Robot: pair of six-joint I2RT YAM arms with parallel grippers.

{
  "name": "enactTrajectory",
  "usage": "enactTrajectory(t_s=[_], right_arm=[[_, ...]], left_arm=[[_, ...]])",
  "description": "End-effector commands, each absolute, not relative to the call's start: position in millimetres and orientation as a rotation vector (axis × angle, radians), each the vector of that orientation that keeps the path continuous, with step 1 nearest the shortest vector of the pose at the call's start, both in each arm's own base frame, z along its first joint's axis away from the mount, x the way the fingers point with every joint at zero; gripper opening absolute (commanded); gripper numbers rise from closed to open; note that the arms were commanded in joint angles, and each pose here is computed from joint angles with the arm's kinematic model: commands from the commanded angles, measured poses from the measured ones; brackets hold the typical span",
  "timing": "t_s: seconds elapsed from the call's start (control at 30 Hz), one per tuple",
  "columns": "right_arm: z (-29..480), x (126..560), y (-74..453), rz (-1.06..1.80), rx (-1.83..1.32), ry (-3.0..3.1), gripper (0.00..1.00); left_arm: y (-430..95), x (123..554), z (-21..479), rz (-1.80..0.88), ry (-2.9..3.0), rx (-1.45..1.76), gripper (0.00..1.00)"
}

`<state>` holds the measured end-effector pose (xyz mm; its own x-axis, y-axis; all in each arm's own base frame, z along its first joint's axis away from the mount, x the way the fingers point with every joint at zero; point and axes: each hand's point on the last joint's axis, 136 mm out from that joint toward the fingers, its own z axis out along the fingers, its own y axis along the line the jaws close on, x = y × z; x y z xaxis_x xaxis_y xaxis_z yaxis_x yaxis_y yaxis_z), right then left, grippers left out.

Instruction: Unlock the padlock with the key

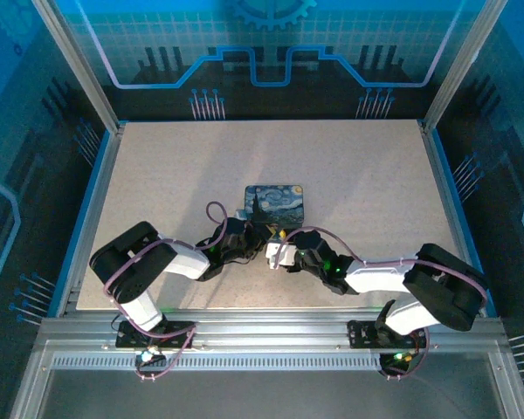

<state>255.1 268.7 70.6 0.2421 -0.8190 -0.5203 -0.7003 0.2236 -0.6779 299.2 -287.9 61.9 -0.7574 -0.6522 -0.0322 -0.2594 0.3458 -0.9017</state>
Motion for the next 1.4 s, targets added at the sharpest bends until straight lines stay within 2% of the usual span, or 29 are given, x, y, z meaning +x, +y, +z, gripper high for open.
enactTrajectory(t_s=[0.0,0.27,0.87,1.37], right_arm=[[84.2,259.3,280.8,-0.139,-1.471,1.452,0.47],[83.3,262.9,279.8,-0.161,-1.463,1.462,0.35],[82.4,269.6,279.6,-0.197,-1.453,1.478,0.26],[87.0,276.1,279.6,-0.212,-1.404,1.497,0.09]], left_arm=[[-299.4,308.6,83.5,-1.462,2.156,-0.788,0.01],[-299.2,308.5,84.2,-1.461,2.157,-0.794,0.01],[-299.4,307.7,84.2,-1.464,2.159,-0.791,0.01],[-299.9,307.6,83.8,-1.472,2.157,-0.792,0.01]])
